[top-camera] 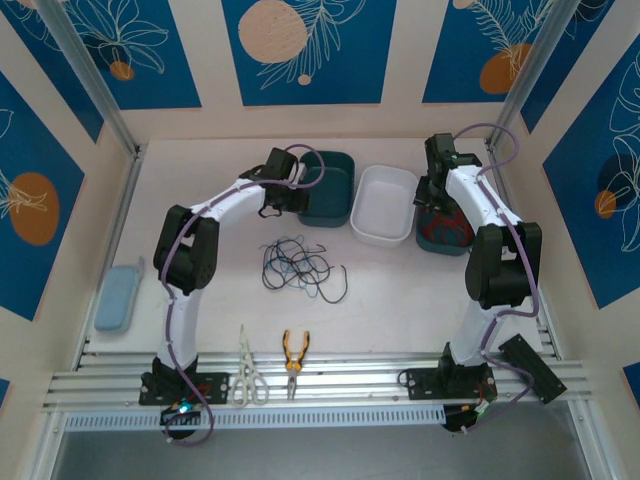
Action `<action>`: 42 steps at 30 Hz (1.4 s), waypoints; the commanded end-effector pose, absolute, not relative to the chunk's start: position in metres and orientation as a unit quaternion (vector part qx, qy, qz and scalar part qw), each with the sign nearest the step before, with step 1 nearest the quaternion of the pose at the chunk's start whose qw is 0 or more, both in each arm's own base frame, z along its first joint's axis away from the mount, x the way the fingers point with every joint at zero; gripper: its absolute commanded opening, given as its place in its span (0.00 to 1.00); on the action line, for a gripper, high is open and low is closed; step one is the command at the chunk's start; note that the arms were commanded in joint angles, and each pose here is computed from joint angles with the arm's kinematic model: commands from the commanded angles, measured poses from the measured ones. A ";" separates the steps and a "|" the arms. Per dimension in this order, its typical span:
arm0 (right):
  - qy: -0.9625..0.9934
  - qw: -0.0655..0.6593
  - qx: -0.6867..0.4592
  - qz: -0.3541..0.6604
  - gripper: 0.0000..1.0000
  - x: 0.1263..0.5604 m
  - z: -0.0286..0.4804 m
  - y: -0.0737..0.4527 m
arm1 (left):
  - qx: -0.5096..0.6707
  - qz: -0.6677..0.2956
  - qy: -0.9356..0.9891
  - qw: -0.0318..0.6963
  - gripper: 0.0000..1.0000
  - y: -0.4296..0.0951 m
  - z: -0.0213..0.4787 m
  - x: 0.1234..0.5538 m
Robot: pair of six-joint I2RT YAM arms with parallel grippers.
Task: Untangle the cables
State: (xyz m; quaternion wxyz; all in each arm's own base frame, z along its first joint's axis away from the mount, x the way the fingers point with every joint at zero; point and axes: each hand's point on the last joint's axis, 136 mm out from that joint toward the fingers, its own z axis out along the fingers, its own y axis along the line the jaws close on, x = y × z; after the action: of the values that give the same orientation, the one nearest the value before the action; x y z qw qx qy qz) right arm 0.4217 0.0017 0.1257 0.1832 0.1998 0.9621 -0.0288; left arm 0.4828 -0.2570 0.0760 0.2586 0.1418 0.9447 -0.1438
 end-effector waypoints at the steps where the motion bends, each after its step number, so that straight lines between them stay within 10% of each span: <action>1: 0.961 0.180 0.208 0.013 0.52 0.427 0.121 0.015 | 0.158 -0.148 0.946 0.240 0.37 -0.256 0.071 0.480; 14: 0.957 0.172 0.223 0.070 0.62 0.447 0.108 0.025 | 0.190 -0.114 0.949 0.224 0.25 -0.241 0.072 0.470; 22: 0.961 0.160 0.213 0.075 0.62 0.454 0.096 0.035 | 0.168 -0.136 0.951 0.221 0.48 -0.245 0.077 0.469; 42: 0.966 0.162 0.191 0.057 0.63 0.450 0.104 0.045 | 0.083 -0.209 0.942 0.250 0.55 -0.257 0.098 0.468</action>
State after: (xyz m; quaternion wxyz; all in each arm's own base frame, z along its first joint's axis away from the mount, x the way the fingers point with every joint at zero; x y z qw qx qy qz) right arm 0.4479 0.0430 0.0924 0.1557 0.1954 0.9664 0.0600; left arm 0.4626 -0.2619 0.0657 0.2174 0.1029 0.9509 -0.1947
